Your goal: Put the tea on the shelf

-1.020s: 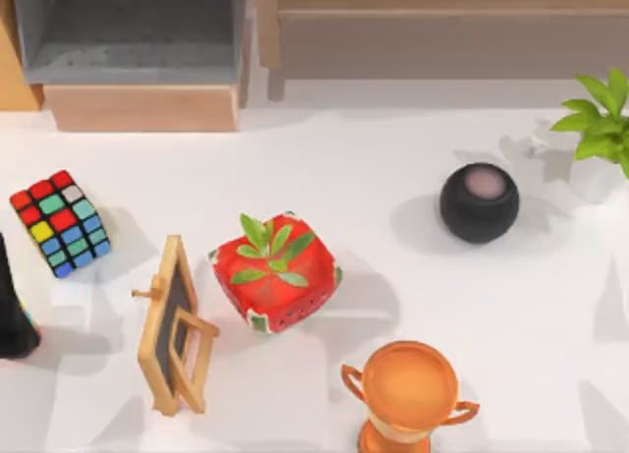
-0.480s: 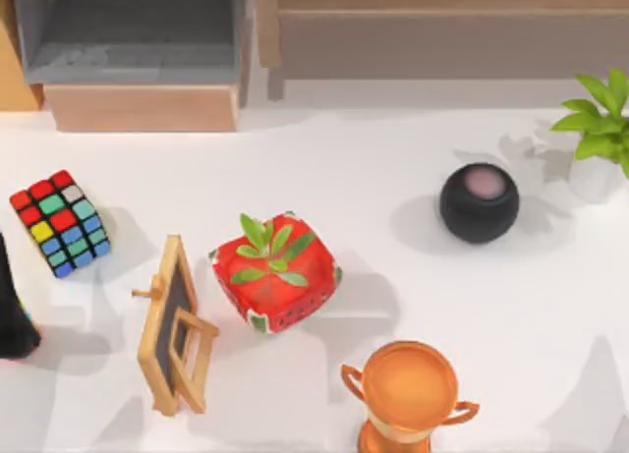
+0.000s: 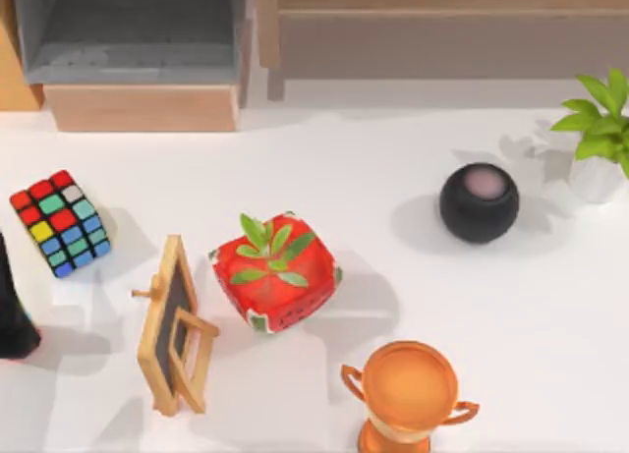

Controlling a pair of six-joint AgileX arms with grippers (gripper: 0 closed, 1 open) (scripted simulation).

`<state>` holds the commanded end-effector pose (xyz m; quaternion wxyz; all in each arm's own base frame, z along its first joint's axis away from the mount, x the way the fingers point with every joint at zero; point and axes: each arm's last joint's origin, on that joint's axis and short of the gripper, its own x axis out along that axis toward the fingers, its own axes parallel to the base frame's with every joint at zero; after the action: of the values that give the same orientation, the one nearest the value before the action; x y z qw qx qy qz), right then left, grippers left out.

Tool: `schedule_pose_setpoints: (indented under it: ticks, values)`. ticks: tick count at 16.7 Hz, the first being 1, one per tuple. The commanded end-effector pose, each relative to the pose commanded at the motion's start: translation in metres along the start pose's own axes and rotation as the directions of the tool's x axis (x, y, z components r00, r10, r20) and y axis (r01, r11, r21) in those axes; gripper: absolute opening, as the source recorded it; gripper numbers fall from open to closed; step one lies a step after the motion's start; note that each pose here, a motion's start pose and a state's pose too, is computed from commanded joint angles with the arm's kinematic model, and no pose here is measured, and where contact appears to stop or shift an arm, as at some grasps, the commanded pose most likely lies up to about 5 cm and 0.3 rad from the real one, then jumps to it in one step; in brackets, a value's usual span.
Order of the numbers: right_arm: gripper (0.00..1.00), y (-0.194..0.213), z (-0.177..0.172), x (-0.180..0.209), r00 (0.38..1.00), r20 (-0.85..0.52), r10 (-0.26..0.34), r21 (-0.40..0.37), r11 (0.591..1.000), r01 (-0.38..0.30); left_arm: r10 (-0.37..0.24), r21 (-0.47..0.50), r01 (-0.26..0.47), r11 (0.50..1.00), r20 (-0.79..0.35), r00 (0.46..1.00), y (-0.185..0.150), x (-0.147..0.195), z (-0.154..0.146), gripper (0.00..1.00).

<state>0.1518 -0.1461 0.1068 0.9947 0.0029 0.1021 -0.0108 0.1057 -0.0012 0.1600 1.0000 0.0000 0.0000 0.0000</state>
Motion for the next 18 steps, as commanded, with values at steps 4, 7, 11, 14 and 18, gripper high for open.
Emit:
schedule_pose_setpoints:
  ticks: [4, 7, 11, 14, 18]
  values:
    - [1.00, -0.002, -0.002, 0.001, 1.000, 0.006, 0.003, -0.016, 1.000, -0.003, 0.000, 0.000, 0.000, 1.000, 0.000, 1.000, 0.000, 0.000, 0.000, 1.00]
    - [1.00, -0.001, -0.003, 0.001, 1.000, 0.002, 0.006, -0.012, 1.000, -0.006, 0.000, 0.000, 0.000, 1.000, 0.000, 1.000, 0.000, 0.000, 0.000, 1.00]
    - [1.00, -0.005, 0.000, 0.020, 1.000, 0.006, 0.003, -0.016, 1.000, -0.003, 0.000, 0.000, 0.000, 1.000, 0.000, 1.000, 0.000, 0.000, 0.000, 1.00]
    - [1.00, -0.006, 0.000, 0.050, 1.000, 0.006, 0.003, -0.016, 1.000, -0.003, 0.000, 0.000, 0.000, 1.000, 0.000, 1.000, 0.000, 0.000, 0.000, 1.00]
    - [1.00, -0.002, -0.002, 0.081, 1.000, 0.005, 0.003, -0.016, 1.000, -0.003, 0.000, 0.000, 0.000, 1.000, 0.000, 1.000, 0.000, 0.000, 0.000, 1.00]
